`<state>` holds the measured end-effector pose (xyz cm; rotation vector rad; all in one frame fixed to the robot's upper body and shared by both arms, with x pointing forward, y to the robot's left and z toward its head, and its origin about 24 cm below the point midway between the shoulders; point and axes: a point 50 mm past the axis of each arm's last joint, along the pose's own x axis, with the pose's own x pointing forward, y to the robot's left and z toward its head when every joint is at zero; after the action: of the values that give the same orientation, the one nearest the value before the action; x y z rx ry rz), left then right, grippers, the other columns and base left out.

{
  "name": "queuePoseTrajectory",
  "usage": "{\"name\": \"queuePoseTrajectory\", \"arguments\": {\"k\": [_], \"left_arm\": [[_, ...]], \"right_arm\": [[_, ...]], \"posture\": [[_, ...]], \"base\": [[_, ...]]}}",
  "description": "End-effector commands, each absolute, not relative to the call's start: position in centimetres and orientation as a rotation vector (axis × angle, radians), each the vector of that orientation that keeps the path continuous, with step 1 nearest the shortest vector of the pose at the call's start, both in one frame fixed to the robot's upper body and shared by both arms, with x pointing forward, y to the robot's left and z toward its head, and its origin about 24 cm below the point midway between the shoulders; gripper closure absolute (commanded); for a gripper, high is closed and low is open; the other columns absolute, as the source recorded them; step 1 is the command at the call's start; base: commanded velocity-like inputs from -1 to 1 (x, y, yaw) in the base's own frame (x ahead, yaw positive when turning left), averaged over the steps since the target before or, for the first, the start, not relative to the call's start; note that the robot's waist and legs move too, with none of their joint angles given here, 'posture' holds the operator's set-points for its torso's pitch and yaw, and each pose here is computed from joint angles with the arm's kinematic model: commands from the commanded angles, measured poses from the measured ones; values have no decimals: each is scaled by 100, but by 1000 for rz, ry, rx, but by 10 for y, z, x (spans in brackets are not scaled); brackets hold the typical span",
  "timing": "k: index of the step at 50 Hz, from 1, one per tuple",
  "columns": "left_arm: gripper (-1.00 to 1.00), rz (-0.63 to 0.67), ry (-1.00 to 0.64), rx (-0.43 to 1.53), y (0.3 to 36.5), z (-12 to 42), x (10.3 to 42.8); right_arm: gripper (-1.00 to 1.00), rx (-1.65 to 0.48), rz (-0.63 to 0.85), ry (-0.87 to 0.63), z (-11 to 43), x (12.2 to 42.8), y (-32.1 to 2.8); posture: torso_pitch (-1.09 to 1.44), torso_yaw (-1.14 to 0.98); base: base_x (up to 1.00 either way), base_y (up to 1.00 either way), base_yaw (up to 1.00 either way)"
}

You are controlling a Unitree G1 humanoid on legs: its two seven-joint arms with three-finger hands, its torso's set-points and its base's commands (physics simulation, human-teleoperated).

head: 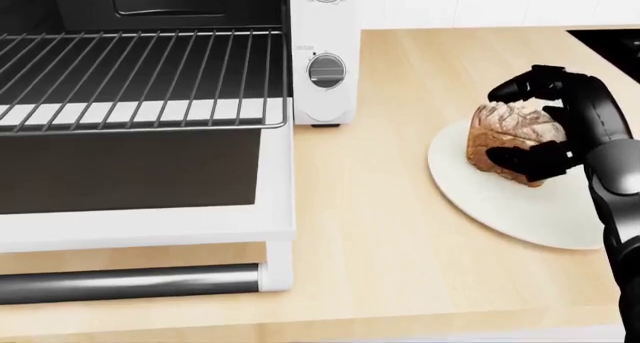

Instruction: Place the bread on the rack of the toaster oven.

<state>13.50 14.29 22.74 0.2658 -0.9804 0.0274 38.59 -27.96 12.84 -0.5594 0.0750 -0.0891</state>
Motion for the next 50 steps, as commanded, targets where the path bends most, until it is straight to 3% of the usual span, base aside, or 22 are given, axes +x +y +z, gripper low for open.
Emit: {"name": "queuePoseTrajectory", "arguments": {"k": [1,5,9,11,15,50], "left_arm": [[-100,30,-1026,261,142,233,130],[-100,30,-1026,262,142,233,130],[-100,30,-1027,261,142,233,131],[-100,30,-1028,261,142,233,131],[-100,30,-1028,261,142,234,131],[-100,25,-1031,259,141,234,132]], "right_arm": [[49,-566,-108,-40,158,392,-279],[73,-559,-107,-54,163,393,-279],[77,-558,-105,-63,166,394,-278],[93,-558,-101,-69,168,394,-278],[100,-555,-102,-71,168,394,-278],[100,-526,-47,-212,212,397,-277]], "posture": [[-20,0],[-20,0],[-20,0],[-20,0],[-20,0],[-20,0]], "base": [[0,0,0],[0,0,0],[0,0,0],[0,0,0],[0,0,0],[0,0,0]]}}
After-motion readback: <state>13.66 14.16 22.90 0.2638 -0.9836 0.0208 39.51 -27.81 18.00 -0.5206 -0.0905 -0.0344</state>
